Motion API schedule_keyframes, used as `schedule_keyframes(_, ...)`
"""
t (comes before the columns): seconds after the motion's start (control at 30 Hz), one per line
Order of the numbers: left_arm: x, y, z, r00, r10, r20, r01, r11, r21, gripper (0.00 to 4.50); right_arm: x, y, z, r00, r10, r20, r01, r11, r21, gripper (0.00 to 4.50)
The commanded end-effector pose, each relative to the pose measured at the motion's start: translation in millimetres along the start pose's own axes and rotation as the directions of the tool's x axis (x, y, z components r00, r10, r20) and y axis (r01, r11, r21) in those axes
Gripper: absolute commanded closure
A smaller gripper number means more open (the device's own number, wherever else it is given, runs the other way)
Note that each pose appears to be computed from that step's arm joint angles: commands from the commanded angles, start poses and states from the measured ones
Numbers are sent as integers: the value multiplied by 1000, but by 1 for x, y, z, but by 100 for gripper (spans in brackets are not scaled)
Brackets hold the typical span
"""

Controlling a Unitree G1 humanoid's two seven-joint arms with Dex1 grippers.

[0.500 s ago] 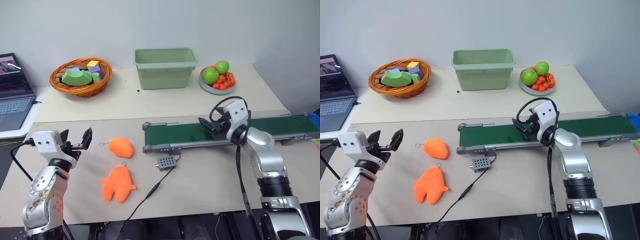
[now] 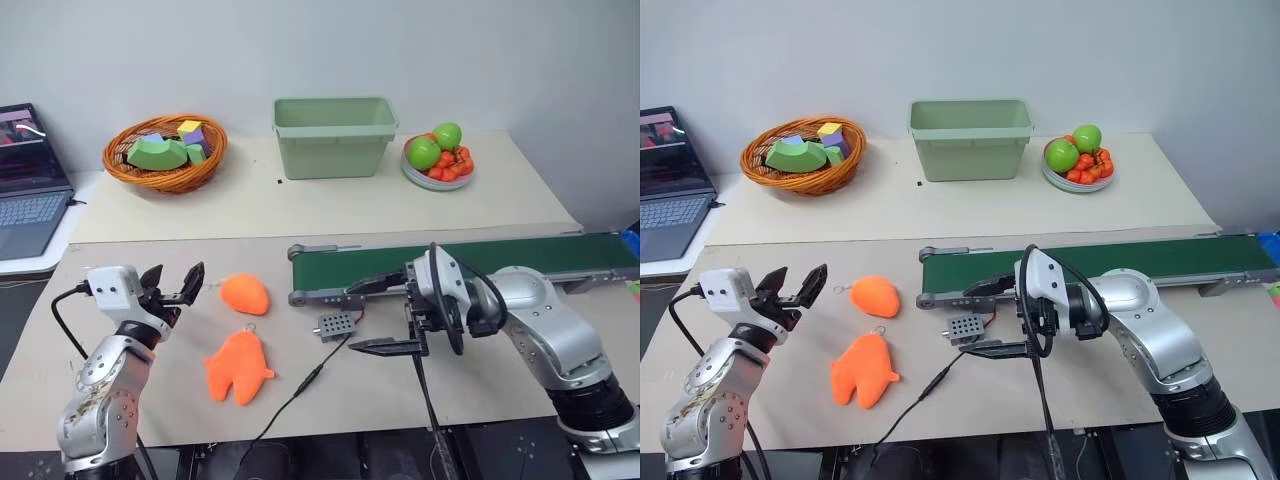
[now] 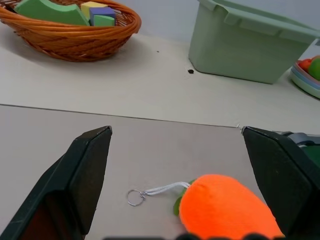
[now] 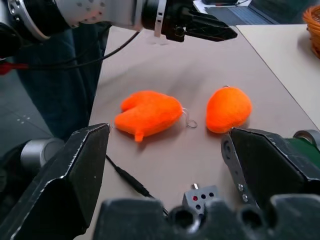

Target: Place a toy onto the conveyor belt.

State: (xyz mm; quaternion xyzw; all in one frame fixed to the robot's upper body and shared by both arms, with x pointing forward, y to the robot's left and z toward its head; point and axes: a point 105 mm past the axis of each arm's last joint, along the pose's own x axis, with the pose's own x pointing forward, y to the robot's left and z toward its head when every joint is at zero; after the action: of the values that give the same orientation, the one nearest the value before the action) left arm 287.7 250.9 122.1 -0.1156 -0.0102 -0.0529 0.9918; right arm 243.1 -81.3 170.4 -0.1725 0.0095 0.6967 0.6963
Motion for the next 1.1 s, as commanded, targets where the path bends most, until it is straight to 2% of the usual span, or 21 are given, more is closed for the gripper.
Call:
schedule_keyframes(0.03, -13, -11, 3, 995, -101, 6, 101, 985, -141, 7, 3, 3, 2, 1000, 21, -10, -22, 999, -23, 0)
schedule_keyframes(0.17, -41, -20, -5, 963, -270, -14, 242, 884, -400, 7, 4, 1, 0, 1000, 2, -18, -3, 1000, -29, 0)
schedule_keyframes(0.27, -67, -13, -17, 948, -315, -53, 239, 810, -536, 7, 3, -1, -2, 999, -20, -25, 19, 999, -29, 0)
schedule_keyframes(0.5, -92, 4, -50, 921, -313, -232, 137, 818, -559, 7, 2, -3, -4, 998, -66, -19, 65, 998, -21, 0)
schedule_keyframes(0.77, -97, -5, -105, 845, -356, -399, 100, 838, -537, 7, 1, -1, -3, 996, -87, -14, 87, 996, -17, 0)
schedule_keyframes(0.87, -96, -12, -116, 835, -376, -403, 107, 828, -550, 7, 0, -1, -2, 995, -98, -12, 98, 995, -19, 0)
schedule_keyframes(1.1, -90, -59, -113, 794, -520, -315, 215, 725, -655, 7, 0, -3, -3, 994, -110, -13, 109, 994, -20, 0)
